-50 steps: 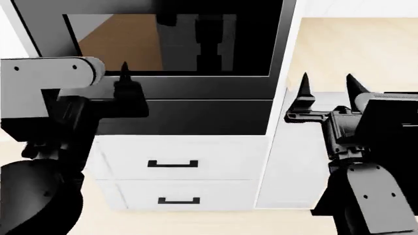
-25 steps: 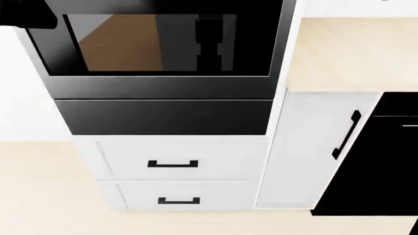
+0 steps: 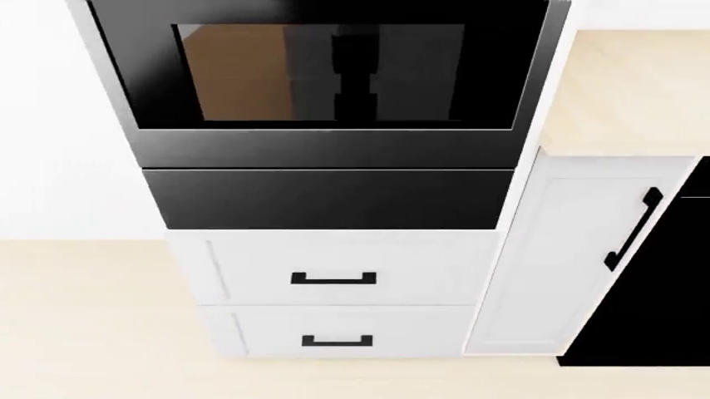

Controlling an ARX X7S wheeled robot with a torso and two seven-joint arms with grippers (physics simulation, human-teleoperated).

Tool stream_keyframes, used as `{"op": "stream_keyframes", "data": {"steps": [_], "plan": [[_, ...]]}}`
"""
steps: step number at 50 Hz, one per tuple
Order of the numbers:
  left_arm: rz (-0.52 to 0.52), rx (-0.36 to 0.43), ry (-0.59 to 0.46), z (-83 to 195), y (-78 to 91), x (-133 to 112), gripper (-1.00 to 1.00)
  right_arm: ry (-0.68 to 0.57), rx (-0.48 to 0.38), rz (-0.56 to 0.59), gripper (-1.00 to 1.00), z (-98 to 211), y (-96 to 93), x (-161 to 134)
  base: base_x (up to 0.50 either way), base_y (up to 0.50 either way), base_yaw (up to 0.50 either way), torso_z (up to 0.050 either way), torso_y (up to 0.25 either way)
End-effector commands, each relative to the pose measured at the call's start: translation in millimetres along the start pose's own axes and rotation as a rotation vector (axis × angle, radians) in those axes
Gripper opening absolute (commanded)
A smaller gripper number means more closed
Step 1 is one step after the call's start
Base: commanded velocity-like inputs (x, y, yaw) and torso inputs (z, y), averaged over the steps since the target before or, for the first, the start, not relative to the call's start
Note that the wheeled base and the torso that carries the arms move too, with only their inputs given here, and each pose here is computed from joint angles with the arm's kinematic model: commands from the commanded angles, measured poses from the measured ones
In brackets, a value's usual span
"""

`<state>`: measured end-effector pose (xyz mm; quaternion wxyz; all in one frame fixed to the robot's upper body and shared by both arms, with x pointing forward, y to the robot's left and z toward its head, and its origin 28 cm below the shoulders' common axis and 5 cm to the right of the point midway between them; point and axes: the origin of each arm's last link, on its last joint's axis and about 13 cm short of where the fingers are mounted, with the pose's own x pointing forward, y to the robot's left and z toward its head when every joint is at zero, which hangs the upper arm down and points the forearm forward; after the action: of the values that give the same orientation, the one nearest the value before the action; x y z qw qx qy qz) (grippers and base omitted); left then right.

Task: Close the microwave door

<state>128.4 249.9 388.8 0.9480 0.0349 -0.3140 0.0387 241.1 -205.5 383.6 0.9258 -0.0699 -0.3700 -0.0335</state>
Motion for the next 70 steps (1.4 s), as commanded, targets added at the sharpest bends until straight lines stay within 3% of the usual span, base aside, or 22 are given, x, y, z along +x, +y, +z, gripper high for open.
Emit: {"op": "stream_keyframes", "data": {"steps": [1,70], "plan": [[-0.002,-0.008,-0.013,5.0,0.7,-2.1,1.0,-0.034,-0.021,0.004,1.0,5.5,-0.9,-0.5,0.0,0.5,0.0,0.0,0.0],[-0.009,-0.012,-0.024,7.0,0.2,-3.0,1.0,-0.07,-0.051,-0.022,1.0,15.5,-4.9,1.3,0.0,0.5,0.0,0.0,0.0]]}}
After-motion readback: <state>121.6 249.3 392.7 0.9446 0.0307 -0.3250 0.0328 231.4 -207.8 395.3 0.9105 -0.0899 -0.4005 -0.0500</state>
